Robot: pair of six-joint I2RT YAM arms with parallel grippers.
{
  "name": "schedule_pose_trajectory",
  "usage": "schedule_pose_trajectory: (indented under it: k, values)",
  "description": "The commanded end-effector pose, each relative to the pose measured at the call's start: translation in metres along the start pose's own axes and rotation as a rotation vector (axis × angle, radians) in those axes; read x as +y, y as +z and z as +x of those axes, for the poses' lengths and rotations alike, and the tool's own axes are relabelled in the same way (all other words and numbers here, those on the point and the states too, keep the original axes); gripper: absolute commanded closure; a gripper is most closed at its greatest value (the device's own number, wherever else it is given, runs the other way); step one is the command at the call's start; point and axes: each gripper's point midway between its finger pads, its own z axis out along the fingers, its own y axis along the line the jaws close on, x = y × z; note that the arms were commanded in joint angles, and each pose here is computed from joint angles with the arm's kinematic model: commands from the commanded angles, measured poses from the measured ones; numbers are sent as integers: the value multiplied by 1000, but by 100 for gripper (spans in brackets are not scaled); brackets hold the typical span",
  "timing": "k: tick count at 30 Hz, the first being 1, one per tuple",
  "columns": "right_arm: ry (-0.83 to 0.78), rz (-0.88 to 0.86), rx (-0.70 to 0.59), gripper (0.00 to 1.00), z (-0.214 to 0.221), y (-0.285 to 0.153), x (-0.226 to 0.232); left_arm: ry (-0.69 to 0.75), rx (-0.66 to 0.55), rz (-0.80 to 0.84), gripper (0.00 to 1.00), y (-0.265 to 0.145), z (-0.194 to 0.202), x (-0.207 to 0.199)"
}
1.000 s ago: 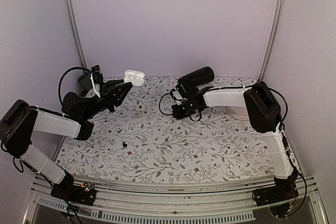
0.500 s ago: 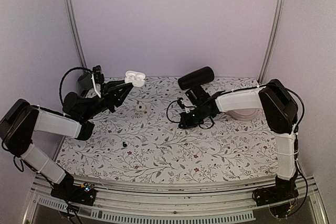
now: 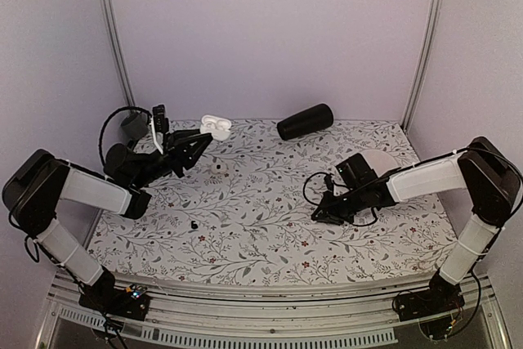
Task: Insert the wireless bluetooth earbuds into the charging case
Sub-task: Place the right earbud at the center of the board, then adjust the right earbud at the center of the board.
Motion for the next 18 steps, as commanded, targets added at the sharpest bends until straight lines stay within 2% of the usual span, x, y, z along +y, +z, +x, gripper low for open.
schedule_pose_trajectory:
  k: [1, 6, 14, 18]
  values:
    - [71, -66, -79, 82, -10, -12, 13, 157, -172, 115, 100, 2, -45, -31]
    - [54, 6, -98, 71, -10, -18, 1, 156, -172, 116, 100, 3, -45, -31]
    - [-129, 169, -163, 71, -25, -38, -9, 154, -168, 116, 100, 3, -43, -31]
    - [-212, 183, -129, 72, -20, -35, -3, 152, -171, 121, 100, 4, -43, -30]
